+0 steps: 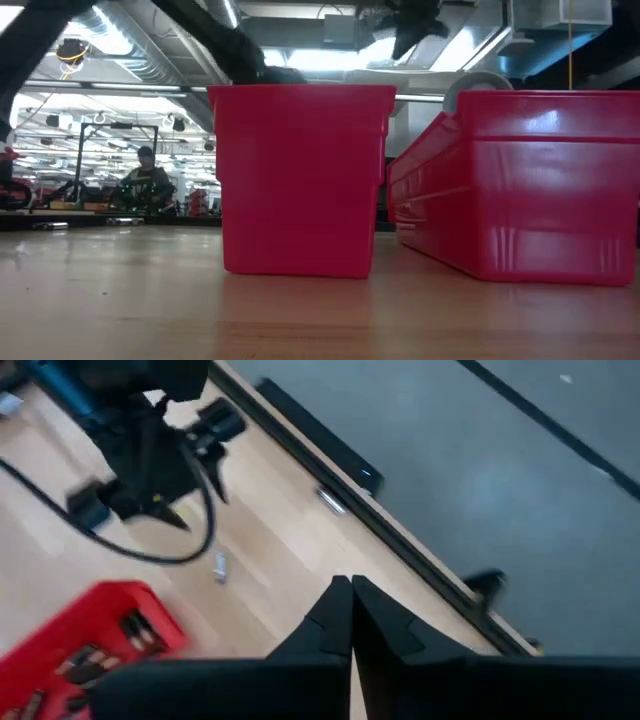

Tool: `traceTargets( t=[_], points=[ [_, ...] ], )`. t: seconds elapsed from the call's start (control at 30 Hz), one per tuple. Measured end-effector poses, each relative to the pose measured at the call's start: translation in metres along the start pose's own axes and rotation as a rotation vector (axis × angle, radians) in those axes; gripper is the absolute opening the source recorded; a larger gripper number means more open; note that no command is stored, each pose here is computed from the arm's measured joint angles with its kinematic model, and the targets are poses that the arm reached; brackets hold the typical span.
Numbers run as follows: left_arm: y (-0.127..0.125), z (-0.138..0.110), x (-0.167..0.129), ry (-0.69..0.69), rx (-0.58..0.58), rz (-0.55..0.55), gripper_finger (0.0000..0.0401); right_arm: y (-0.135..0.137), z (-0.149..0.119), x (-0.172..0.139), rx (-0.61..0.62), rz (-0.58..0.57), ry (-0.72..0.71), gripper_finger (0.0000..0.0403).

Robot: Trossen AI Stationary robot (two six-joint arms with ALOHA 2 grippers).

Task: Sort batteries
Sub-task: Put the silver battery into the right red bin

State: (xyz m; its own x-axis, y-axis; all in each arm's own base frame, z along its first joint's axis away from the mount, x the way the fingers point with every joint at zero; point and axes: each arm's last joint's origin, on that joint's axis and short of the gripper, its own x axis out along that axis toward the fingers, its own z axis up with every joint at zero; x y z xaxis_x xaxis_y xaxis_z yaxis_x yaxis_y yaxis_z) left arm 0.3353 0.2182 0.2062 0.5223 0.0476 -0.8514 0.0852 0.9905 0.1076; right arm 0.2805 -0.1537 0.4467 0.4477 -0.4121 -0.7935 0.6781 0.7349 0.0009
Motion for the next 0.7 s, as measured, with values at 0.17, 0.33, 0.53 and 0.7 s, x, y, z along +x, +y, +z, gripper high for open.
traceTargets(
  t=[0.17, 0.33, 0.53, 0.7],
  points=[
    [-0.01, -0.018, 0.036, 0.137, 0.237, -0.142, 0.0211, 0.006, -0.012, -0.014, -0.005, -0.115, 0.027, 0.0005],
    [-0.027, -0.009, 0.052, 0.129, 0.339, -0.17, 0.0175, 0.011, -0.018, -0.022, -0.016, -0.118, 0.029, 0.0005],
    [-0.047, 0.006, 0.06, 0.106, 0.444, -0.179, 0.0161, 0.011, -0.024, -0.014, -0.017, -0.129, 0.068, 0.0005],
    [-0.063, 0.001, 0.071, 0.118, 0.488, -0.215, 0.0158, 0.012, -0.027, -0.005, -0.026, -0.138, 0.103, 0.0005]
  ],
)
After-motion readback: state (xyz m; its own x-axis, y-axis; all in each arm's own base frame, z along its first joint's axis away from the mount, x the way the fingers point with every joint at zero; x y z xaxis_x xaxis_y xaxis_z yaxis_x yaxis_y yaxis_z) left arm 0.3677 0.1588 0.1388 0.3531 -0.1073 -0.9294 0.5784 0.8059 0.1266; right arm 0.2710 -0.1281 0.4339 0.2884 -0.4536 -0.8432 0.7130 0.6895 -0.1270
